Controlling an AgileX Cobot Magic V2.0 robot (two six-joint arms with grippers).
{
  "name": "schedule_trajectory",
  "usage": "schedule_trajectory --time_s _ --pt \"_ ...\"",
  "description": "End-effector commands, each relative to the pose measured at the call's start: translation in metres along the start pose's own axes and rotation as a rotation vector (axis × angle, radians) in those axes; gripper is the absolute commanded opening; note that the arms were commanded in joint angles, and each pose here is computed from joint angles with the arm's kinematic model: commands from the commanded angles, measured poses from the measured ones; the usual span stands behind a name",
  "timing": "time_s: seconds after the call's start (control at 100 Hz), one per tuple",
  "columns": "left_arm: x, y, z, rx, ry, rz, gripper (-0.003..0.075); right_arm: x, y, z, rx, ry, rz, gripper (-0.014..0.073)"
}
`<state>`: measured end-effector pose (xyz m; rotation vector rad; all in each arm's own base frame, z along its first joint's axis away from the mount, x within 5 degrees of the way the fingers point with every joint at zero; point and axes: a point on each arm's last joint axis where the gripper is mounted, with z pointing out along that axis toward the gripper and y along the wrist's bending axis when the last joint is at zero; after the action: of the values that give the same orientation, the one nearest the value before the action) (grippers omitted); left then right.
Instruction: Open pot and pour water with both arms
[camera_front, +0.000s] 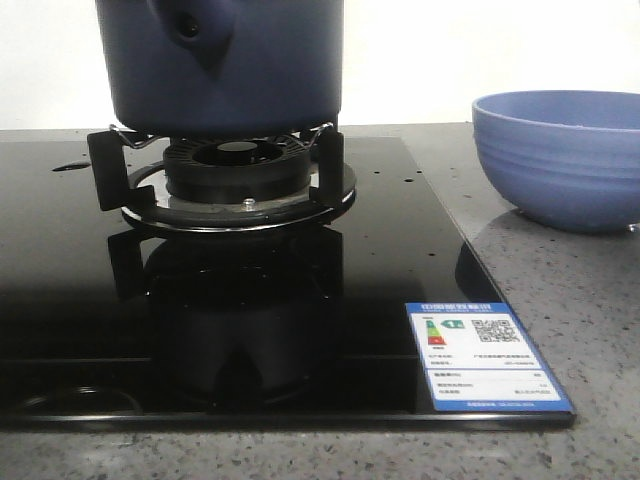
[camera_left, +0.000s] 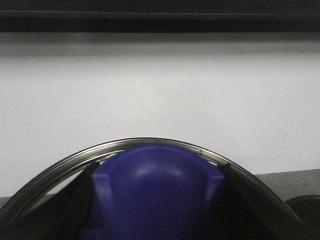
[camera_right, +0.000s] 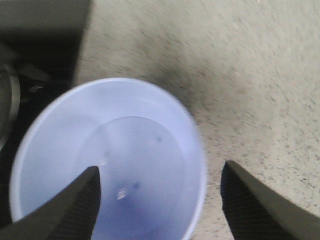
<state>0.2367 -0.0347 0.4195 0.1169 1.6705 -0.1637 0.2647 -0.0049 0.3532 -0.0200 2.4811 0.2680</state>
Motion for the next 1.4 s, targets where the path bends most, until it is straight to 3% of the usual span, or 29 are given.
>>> schedule_trajectory --time_s 0.0,0.23,0.3,0.49,0.61,0.81,1.05,1.39 --pt "-0.027 0.003 -0.013 -0.028 -0.151 -0.003 0.0399 -0.014 -0.009 0.004 0.007 0.011 0.022 0.0460" --pt "-0.026 0.003 -0.013 -0.027 -0.148 -0.003 0.0399 -0.010 -0.023 0.049 -0.003 0.173 0.060 0.0433" --pt "-0.026 0.003 -0.013 -0.027 -0.148 -0.003 0.0399 -0.010 -0.025 0.053 -0.004 0.186 0.056 0.0358" --pt "-0.026 0.003 -0.013 -0.027 -0.148 -0.003 0.0399 -0.009 -0.025 0.056 -0.005 0.194 0.058 0.0052" --pt "-0.026 0.003 -0.013 -0.027 -0.148 -0.003 0.0399 -0.009 -0.025 0.055 -0.005 0.196 0.058 -0.0062" --pt "-0.026 0.003 -0.013 -0.026 -0.146 -0.003 0.0399 -0.020 -0.020 0.047 -0.042 0.164 0.058 -0.0057" --pt "-0.026 0.003 -0.013 -0.026 -0.146 -0.003 0.0399 -0.053 -0.005 0.008 -0.086 0.080 0.011 -0.0041" --pt "-0.025 0.003 -0.010 -0.028 -0.138 -0.002 0.0399 -0.106 0.053 -0.026 -0.191 -0.016 -0.159 -0.0041"
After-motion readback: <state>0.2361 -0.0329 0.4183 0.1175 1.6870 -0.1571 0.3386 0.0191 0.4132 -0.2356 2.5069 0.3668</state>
